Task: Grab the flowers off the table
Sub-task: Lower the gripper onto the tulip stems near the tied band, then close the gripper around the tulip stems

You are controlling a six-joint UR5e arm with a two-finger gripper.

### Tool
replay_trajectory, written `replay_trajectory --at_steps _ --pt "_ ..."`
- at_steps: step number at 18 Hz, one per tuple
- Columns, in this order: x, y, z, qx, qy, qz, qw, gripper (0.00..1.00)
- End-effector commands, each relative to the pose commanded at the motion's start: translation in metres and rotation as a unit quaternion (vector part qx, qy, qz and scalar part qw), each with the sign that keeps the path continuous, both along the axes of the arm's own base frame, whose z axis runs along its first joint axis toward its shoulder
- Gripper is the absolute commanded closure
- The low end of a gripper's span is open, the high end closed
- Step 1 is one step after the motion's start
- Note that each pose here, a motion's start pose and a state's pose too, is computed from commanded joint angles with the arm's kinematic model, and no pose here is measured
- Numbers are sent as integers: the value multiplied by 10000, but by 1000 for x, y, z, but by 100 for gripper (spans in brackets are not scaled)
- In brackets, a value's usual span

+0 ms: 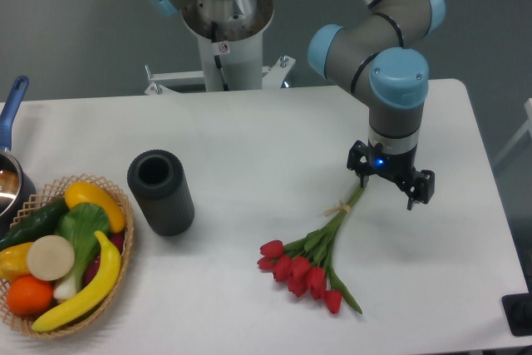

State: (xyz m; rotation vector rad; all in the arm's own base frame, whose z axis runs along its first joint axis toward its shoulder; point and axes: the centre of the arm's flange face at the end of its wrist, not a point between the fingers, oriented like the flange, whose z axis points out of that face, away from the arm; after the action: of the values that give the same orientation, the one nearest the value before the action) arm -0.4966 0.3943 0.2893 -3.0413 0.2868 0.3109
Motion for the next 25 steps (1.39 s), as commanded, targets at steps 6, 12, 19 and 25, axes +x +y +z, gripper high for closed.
replay_trajectory --at_steps 6,12,19,25 --pt "8 -1 -14 32 -16 -31 10000 0" --pt "20 -5 -47 133 -168 -17 9998 0" --pt "39 16 -99 -64 -584 -9 9983 0" --pt "46 36 -110 -72 -648 84 9978 5"
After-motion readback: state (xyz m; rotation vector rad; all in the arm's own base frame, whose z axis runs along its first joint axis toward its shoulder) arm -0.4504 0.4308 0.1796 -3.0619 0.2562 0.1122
